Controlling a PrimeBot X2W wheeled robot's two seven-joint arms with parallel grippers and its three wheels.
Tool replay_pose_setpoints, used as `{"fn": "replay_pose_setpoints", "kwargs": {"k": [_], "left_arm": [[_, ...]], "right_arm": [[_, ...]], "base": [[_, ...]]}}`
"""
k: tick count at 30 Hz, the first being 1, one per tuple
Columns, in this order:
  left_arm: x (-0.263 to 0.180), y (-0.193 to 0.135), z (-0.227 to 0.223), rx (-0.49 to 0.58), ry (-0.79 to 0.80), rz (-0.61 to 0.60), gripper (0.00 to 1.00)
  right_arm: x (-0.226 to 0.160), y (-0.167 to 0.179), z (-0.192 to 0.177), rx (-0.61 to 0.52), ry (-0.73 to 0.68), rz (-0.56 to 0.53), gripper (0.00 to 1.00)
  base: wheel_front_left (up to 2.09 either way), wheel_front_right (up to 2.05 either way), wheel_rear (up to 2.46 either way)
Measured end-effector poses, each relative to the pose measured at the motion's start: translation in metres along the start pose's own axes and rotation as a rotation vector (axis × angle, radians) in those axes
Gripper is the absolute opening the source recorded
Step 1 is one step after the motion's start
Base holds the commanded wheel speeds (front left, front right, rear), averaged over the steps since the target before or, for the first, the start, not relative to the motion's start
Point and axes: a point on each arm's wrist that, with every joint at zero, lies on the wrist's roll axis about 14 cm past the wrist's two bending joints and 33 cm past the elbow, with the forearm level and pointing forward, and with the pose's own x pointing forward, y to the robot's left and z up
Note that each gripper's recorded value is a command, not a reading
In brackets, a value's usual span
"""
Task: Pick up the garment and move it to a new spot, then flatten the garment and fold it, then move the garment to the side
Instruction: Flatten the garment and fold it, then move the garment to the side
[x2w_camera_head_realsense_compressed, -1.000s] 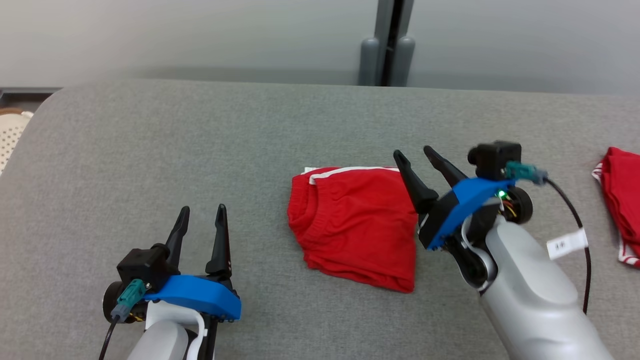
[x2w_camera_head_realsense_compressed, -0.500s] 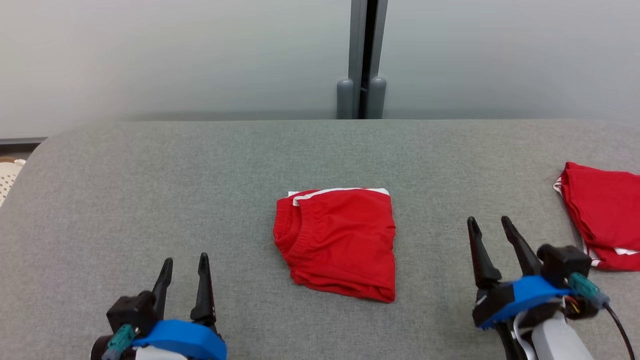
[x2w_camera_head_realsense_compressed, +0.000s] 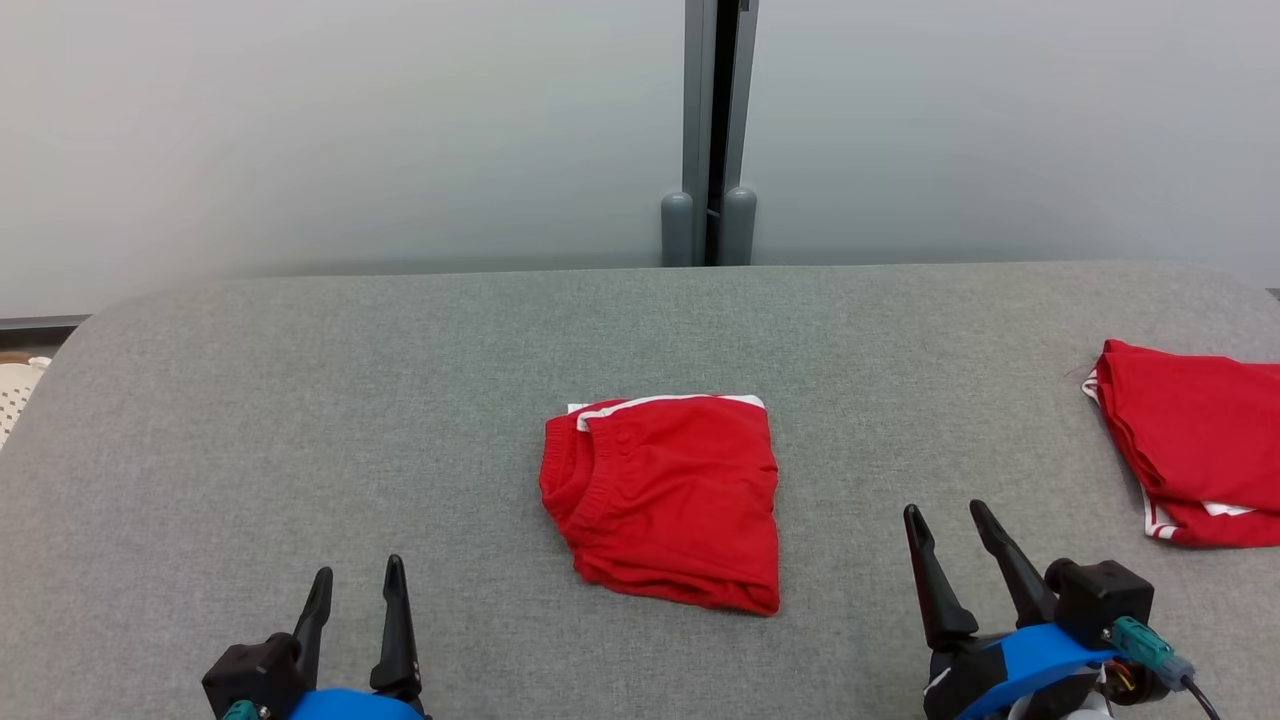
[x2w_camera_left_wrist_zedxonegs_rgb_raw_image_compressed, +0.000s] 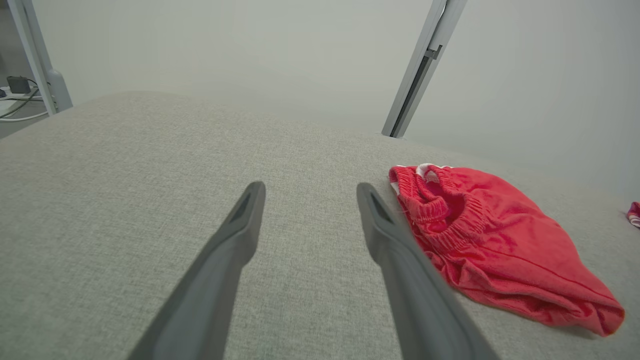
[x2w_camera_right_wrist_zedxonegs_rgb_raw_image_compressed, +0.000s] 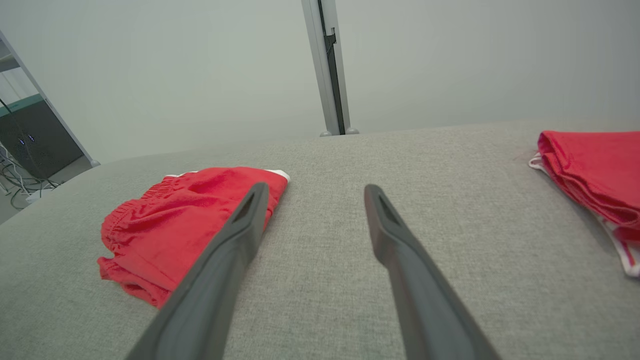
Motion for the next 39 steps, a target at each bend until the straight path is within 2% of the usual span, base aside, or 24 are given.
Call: {"fn": "replay_pose_setpoints", "kwargs": {"k": [19,26,34,39], "left_arm": [[-0.001,0.001,0.001,0.013,-0.004,0.002,1.00],[0.002,0.003,0.000,0.015,0.001,0.009,1.00],[0.009,0.020,0.001,0.003,0.001,0.068,1.00],[0.009,0.032,-0.002,-0.016,0.009,0.115,1.00]], "right_arm": [[0.002,-0.004,-0.006,-0.020,0.027,-0.008,1.00],[0.015,0.001,-0.016,-0.079,0.114,0.018,1.00],[0.068,0.024,-0.014,-0.083,0.316,0.085,1.00],[0.086,0.032,-0.034,-0.063,0.499,0.104,1.00]], "base": [[0.00,0.00,0.00],[0.00,0.00,0.00],[0.00,0.00,0.00],[0.00,0.00,0.00]]}}
